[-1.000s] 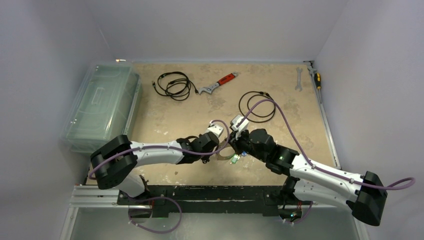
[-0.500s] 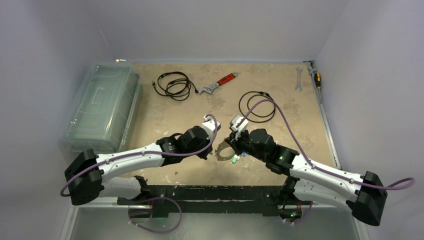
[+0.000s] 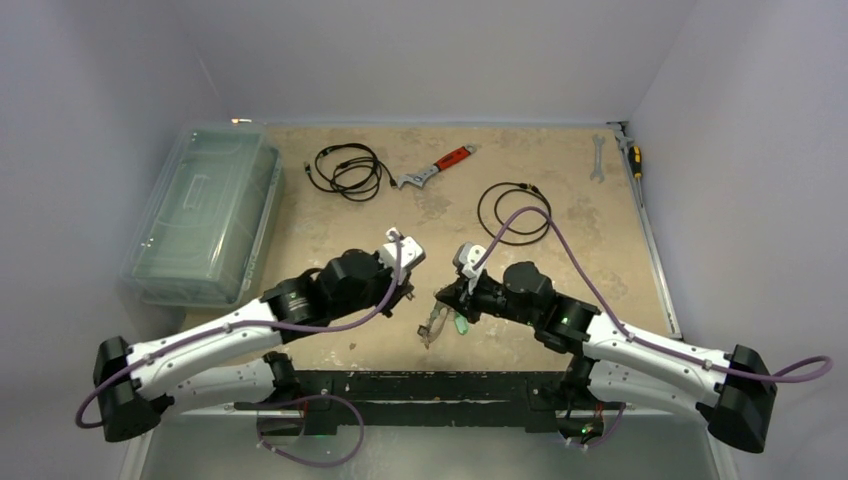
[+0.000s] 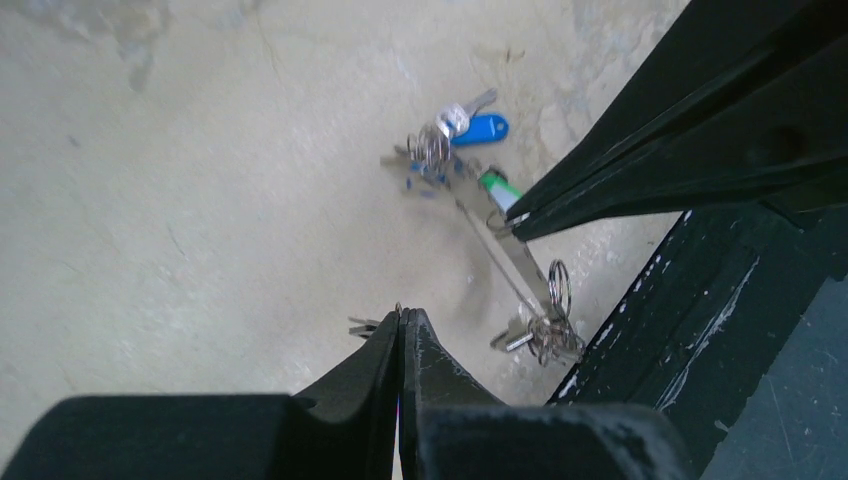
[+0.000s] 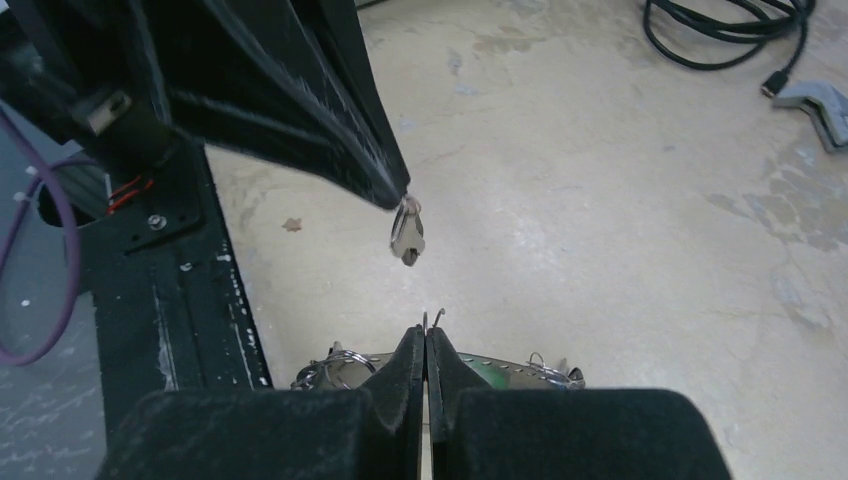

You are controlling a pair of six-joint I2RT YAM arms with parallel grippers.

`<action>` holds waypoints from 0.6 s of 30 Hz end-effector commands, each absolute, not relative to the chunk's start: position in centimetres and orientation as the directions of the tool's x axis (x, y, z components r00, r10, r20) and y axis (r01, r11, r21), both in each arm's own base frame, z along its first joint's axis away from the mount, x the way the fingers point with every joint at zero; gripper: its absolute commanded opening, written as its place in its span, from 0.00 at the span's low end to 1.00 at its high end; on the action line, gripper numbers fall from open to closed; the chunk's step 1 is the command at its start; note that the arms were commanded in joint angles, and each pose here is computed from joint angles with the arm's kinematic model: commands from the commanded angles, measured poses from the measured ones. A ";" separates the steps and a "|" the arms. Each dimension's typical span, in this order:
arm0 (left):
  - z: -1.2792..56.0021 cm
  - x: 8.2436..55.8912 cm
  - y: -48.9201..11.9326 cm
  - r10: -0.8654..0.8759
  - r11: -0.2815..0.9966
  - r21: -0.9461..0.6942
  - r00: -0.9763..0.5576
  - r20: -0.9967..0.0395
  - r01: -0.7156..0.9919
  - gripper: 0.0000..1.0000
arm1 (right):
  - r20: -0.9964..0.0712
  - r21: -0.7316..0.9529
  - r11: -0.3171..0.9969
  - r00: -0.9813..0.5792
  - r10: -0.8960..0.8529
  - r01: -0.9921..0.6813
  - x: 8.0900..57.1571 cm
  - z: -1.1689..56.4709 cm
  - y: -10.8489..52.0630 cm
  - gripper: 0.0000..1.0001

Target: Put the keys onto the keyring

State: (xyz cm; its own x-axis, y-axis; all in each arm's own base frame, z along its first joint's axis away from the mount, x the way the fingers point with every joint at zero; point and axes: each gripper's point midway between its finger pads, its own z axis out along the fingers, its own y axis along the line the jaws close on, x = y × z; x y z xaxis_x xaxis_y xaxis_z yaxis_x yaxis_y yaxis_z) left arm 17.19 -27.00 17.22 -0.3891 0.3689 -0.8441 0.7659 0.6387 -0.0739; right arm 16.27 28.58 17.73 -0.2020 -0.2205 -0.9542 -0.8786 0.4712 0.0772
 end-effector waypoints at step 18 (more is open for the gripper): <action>20.0 12.1 -25.2 0.265 0.247 0.264 0.197 -0.944 0.932 0.00 | -0.994 -0.013 0.037 0.009 -0.105 -0.999 10.2 20.6 33.0 0.00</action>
